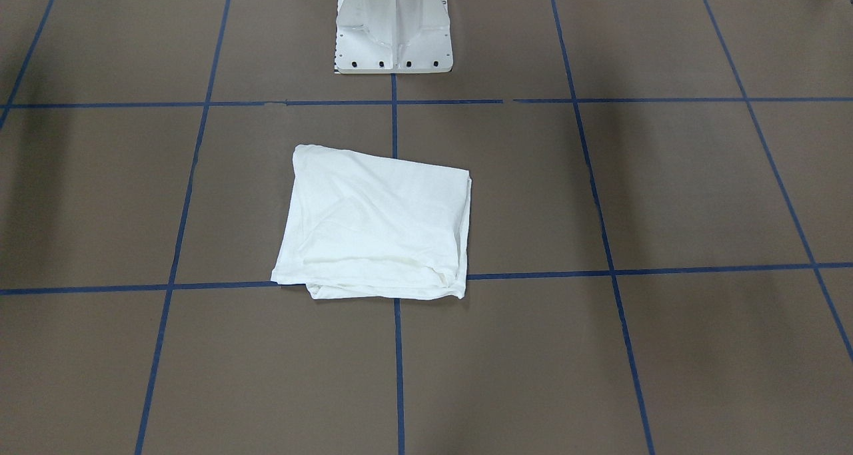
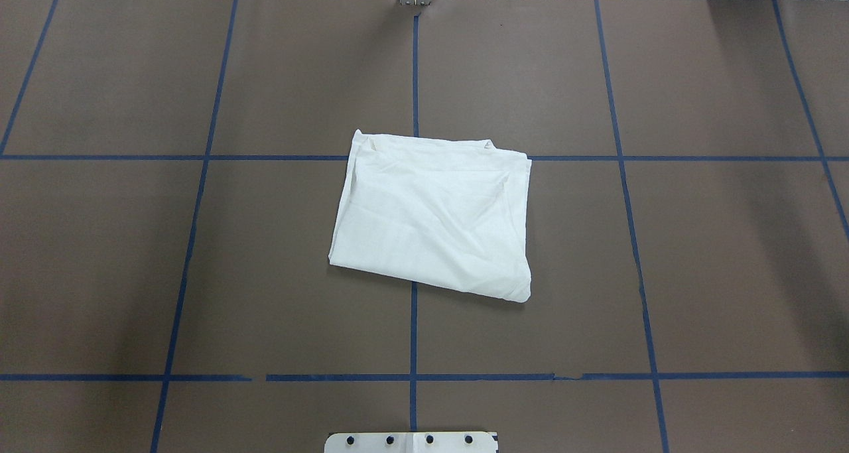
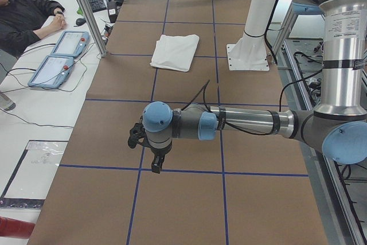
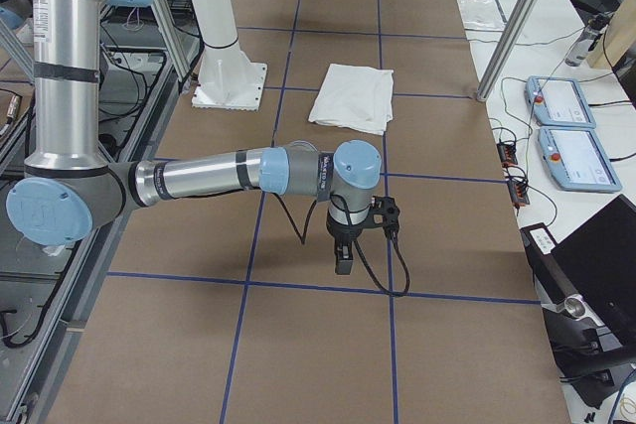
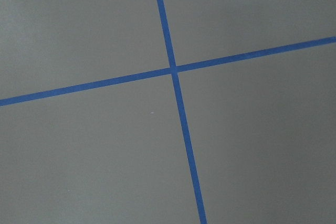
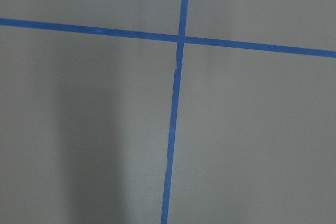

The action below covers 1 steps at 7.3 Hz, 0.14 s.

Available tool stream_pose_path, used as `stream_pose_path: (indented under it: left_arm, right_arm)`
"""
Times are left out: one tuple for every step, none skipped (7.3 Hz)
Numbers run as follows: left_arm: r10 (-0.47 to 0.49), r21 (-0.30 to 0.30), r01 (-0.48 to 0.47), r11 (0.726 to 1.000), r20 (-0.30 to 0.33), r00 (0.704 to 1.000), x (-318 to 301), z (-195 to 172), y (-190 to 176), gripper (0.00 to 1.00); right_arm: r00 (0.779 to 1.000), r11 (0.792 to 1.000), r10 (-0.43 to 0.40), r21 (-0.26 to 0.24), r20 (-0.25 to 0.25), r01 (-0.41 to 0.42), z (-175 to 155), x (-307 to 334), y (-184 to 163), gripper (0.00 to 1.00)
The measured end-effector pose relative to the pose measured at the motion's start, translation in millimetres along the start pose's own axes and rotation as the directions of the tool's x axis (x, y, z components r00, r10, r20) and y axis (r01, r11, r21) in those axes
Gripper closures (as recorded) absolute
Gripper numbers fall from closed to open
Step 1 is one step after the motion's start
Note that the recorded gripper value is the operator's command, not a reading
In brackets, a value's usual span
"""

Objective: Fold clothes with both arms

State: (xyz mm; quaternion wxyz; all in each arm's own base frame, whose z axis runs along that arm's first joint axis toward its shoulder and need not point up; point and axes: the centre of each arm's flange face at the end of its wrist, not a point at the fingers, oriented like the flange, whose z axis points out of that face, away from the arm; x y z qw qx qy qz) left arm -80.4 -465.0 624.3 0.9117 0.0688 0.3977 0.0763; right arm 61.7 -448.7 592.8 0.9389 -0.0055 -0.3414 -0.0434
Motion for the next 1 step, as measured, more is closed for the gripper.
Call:
stream_pose_path:
  left_arm:
    - [0.001, 0.000, -0.001, 1.000, 0.000, 1.000, 0.2, -0.1, -0.2, 0.00]
  right_arm:
    - [1.000, 1.000, 0.000, 0.000, 0.000, 0.000, 0.1, 0.1, 0.0, 0.00]
